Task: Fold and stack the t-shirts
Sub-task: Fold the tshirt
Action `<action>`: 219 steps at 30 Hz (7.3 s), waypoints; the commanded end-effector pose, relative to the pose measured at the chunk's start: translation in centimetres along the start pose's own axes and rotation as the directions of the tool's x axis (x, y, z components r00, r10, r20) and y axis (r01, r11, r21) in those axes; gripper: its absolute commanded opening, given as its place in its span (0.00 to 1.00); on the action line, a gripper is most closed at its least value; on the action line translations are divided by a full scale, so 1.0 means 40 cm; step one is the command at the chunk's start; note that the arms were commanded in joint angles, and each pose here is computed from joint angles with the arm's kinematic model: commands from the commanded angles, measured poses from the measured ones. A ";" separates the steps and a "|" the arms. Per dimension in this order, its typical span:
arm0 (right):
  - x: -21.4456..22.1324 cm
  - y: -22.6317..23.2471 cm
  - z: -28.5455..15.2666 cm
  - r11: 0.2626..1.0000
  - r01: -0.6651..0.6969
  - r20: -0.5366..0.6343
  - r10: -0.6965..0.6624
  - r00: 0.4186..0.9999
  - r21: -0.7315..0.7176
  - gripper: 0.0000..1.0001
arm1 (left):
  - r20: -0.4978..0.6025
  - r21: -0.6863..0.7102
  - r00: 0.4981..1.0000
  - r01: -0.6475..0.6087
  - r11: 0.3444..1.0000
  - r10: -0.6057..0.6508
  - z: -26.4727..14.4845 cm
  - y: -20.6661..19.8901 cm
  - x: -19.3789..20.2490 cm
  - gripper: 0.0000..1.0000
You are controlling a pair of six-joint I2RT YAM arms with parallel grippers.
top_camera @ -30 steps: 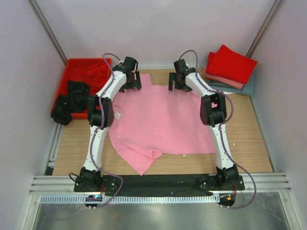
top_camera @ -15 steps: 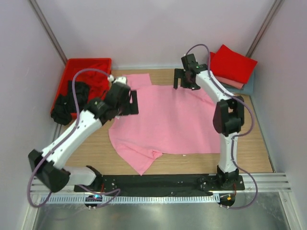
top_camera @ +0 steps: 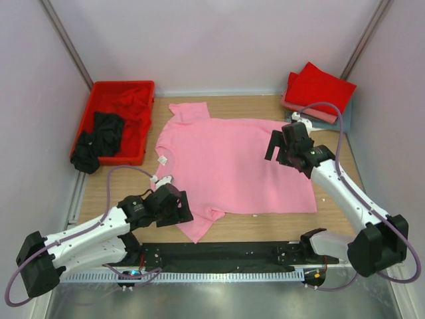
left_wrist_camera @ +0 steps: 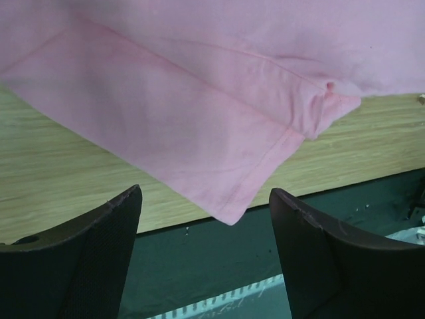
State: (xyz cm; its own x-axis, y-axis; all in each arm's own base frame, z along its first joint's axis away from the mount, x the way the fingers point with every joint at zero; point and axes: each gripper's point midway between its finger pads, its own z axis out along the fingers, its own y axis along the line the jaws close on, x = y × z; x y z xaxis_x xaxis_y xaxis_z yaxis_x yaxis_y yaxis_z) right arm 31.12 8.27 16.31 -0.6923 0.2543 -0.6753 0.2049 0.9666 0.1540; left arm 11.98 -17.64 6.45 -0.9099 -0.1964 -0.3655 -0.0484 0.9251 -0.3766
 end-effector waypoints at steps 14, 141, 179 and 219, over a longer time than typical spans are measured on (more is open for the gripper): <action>0.047 -0.069 -0.045 0.997 -0.068 0.085 0.065 0.994 0.029 1.00 | -0.143 0.030 0.989 0.026 0.999 -0.022 0.079 -0.098 0.156 0.67; 0.037 -0.362 0.240 0.730 -0.659 -0.132 0.682 0.719 0.184 0.01 | 0.150 -0.218 0.986 -0.033 0.975 0.067 -0.014 -0.064 -0.689 0.00; -0.156 -0.350 0.125 0.845 -0.503 0.084 0.496 0.864 0.181 1.00 | 0.232 -0.383 0.971 0.044 0.923 0.049 -0.034 -0.025 -0.910 0.72; 0.342 -0.193 0.117 0.919 -0.358 -0.217 0.388 0.896 0.163 0.99 | 0.168 -0.186 0.967 0.223 0.957 -0.192 0.009 0.136 -0.290 0.64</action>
State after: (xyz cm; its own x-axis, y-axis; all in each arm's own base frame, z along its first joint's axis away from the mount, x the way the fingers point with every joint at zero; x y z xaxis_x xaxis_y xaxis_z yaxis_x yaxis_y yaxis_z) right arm 26.55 3.81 2.98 -0.6757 0.5756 -0.4605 0.4925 0.8173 0.2991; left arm 23.93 -11.39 5.60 -0.8103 -0.4283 -0.4000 -0.3327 0.8981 -0.2877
